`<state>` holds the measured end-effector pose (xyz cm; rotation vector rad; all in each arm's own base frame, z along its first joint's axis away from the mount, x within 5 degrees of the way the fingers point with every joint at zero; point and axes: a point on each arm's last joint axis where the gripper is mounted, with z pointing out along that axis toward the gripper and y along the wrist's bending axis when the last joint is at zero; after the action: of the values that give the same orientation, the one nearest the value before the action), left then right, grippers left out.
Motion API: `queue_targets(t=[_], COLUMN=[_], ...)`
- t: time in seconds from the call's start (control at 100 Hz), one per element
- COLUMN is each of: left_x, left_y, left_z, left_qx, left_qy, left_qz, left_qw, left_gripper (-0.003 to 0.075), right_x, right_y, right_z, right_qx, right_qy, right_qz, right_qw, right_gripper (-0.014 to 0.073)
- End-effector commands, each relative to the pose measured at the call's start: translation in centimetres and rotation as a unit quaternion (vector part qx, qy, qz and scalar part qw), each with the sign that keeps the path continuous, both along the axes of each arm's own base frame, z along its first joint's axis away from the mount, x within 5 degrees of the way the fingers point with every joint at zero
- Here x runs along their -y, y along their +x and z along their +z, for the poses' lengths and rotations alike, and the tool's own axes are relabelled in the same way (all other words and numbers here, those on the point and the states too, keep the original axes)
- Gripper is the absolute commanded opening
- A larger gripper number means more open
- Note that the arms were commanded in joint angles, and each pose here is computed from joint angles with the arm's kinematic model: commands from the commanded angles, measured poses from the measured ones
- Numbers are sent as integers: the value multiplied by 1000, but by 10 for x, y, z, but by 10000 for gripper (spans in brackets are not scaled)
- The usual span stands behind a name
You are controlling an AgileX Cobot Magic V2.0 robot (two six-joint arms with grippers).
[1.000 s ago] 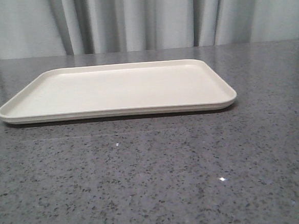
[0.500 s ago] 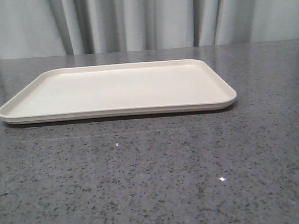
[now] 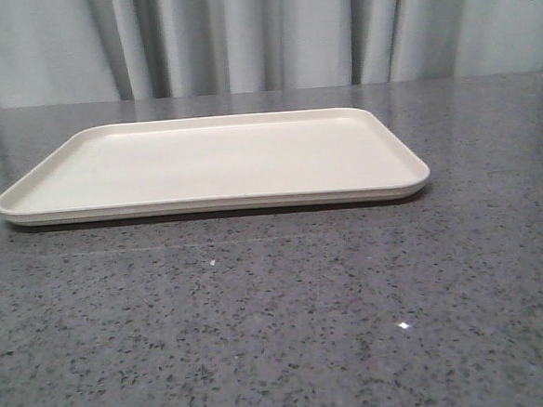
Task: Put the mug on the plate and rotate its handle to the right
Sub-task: 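Grasp the white mug by its rim with the left gripper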
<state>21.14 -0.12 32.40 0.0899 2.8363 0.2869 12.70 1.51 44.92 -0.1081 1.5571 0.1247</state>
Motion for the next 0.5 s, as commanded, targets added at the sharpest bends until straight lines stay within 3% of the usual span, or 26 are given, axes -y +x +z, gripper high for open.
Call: queue_targets(t=[0.0,0.3,0.39,0.49], left_x=[0,0,0,0], left_y=[-2,-2,-2,-1], left_z=[8,8,8,8], left_qx=[10,9,9,12], left_qy=[-2,-5,-5,-6], left_qz=[3,3,3,2], left_qw=[1000,1000,1000,1000], left_gripper=[440,422,347,200], right_x=[3,3,2,2], right_y=[-3,-3,-3,-3], right_z=[16,15,15,14], right_qx=[50,47,44,40], right_qy=[3,2,2,1], right_qz=[-13,-13,-12,-10], right_qw=[999,999,999,999], right_gripper=[367,367,367,367])
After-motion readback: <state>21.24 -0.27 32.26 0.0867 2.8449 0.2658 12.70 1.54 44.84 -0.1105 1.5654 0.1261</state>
